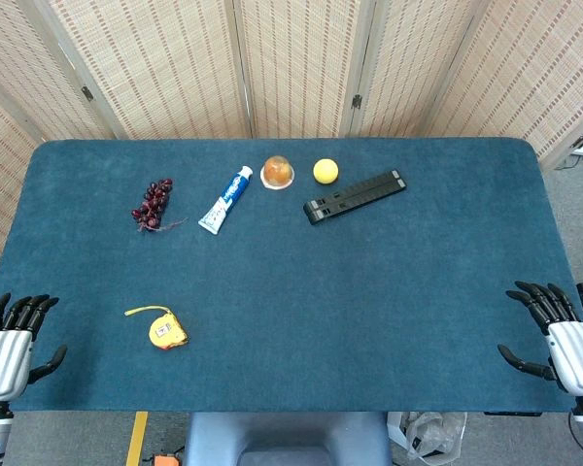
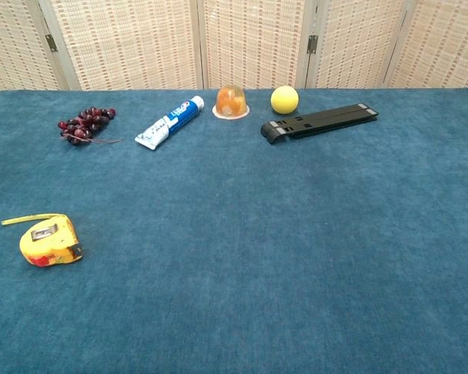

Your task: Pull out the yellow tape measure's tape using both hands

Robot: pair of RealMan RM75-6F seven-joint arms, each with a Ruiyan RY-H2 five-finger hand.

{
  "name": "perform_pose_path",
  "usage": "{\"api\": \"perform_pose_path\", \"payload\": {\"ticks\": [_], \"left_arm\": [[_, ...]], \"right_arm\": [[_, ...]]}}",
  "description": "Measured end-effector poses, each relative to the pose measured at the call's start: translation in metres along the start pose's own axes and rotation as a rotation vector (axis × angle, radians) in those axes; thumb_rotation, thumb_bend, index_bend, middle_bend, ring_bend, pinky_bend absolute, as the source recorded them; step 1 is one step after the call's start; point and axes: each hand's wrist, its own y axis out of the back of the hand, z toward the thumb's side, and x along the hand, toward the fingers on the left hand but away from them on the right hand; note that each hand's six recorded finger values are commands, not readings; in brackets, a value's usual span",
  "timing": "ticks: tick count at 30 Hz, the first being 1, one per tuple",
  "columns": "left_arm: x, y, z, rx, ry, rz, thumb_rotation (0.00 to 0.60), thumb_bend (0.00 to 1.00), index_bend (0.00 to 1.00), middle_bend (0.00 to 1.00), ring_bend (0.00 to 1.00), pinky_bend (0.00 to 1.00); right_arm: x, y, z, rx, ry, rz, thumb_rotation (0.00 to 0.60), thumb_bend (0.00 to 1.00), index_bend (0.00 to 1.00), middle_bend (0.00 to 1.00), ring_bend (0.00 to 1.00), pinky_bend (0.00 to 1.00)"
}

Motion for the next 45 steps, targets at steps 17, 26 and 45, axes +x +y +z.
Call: {"api": "perform_pose_path", "payload": {"ticks": [17, 26, 45], "left_arm": [[0.014, -0.005, 0.022, 0.023, -0.128, -0.001, 0.600, 0.31, 0.22, 0.21, 0.17, 0.04], [0.023, -0.027, 0.047, 0.037, -0.263, -0.068, 0.600, 0.31, 0.19, 0.21, 0.17, 0.04], [0.046, -0.083, 0.098, 0.164, -0.485, -0.155, 0.600, 0.31, 0.10, 0.13, 0.11, 0.03]], "right_arm": [[0.006, 0.008, 0.002, 0.013, 0.006, -0.012, 0.600, 0.28, 0.18, 0.15, 0.09, 0.03], [0.008, 0.012, 0.003, 0.015, 0.011, -0.022, 0.600, 0.28, 0.18, 0.15, 0.09, 0.03], [0.007, 0.013, 0.004, 0.016, 0.006, -0.024, 0.600, 0.28, 0.18, 0.15, 0.09, 0.03]]}}
